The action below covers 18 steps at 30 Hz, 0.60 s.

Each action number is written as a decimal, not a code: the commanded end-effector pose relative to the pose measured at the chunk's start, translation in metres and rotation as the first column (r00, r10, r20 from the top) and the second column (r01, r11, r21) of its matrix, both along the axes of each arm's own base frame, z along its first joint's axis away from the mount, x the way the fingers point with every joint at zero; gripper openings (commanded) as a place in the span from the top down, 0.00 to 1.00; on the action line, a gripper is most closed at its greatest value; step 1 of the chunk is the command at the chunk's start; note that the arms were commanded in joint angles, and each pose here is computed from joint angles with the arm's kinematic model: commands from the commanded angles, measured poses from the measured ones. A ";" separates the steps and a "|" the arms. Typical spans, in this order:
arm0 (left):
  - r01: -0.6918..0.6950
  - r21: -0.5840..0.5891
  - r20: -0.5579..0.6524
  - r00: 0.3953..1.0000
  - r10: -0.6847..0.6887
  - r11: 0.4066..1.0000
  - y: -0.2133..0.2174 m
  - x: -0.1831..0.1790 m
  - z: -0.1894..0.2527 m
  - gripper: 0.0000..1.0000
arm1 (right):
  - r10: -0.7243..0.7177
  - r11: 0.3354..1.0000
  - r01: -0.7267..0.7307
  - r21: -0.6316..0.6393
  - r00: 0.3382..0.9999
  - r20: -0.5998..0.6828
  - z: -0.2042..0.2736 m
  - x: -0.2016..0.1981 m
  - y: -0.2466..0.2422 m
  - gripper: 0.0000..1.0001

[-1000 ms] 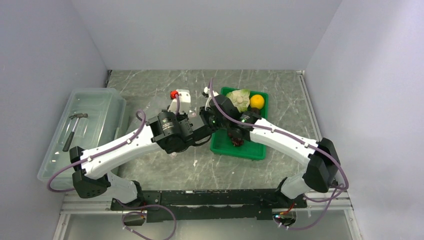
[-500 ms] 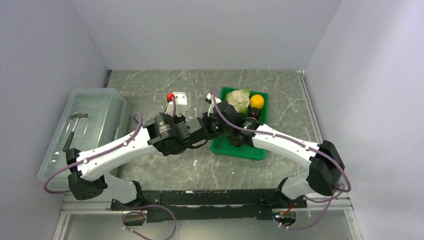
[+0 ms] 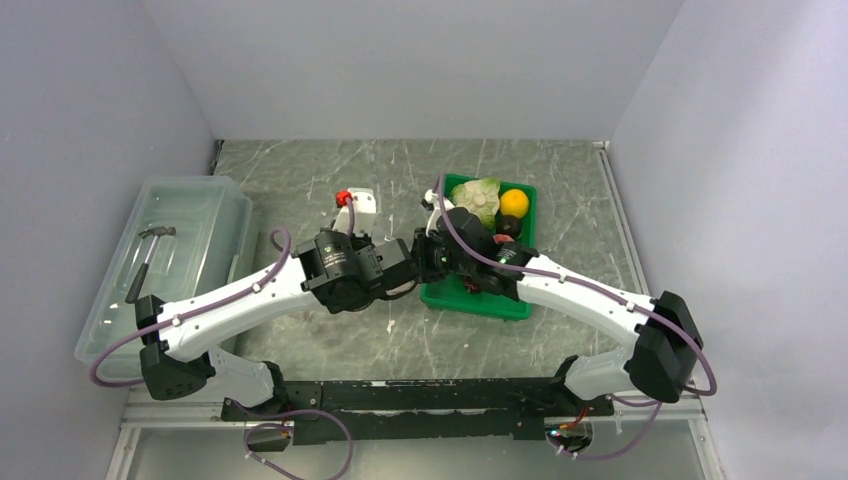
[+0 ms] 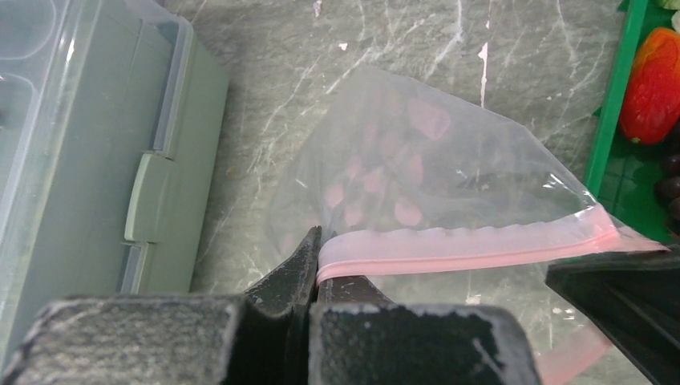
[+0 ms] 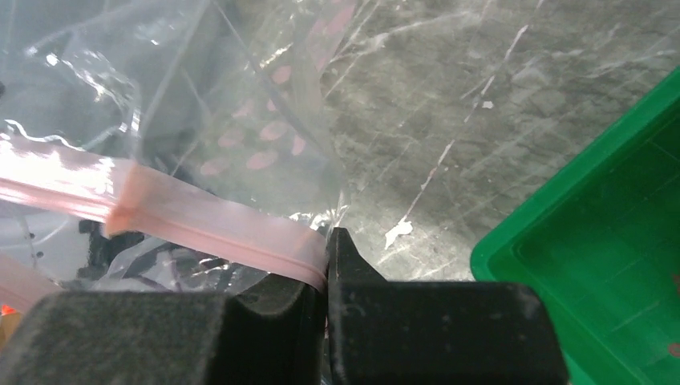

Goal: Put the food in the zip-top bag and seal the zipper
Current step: Open the zipper of the food storage bag.

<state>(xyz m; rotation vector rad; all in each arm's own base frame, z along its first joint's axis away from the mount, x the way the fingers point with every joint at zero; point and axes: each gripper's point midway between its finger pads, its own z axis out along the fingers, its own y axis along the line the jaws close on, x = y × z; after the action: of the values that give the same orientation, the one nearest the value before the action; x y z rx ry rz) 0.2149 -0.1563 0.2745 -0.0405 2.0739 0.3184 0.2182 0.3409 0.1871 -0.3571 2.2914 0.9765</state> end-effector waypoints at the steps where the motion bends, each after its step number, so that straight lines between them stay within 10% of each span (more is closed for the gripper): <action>1: -0.048 0.090 0.085 0.996 0.041 0.995 0.021 0.010 0.016 1.00 | -0.100 0.990 0.099 -0.099 0.995 -0.005 -0.005 0.009 -0.032 0.87; 9: -0.053 0.135 0.077 0.996 0.043 0.989 0.011 0.018 0.008 1.00 | -0.105 0.990 0.109 -0.090 0.993 0.046 0.018 0.012 -0.037 0.55; 18: -0.024 0.128 0.056 0.998 0.017 0.991 0.002 0.024 0.001 1.00 | -0.140 0.989 0.145 -0.033 0.983 0.117 0.058 0.009 -0.051 0.40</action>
<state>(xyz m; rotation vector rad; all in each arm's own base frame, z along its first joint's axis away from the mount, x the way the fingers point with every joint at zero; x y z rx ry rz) 0.2322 -0.1551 0.2681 0.0026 2.0362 0.4544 0.2199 0.2980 0.1993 -0.2921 2.3192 0.8094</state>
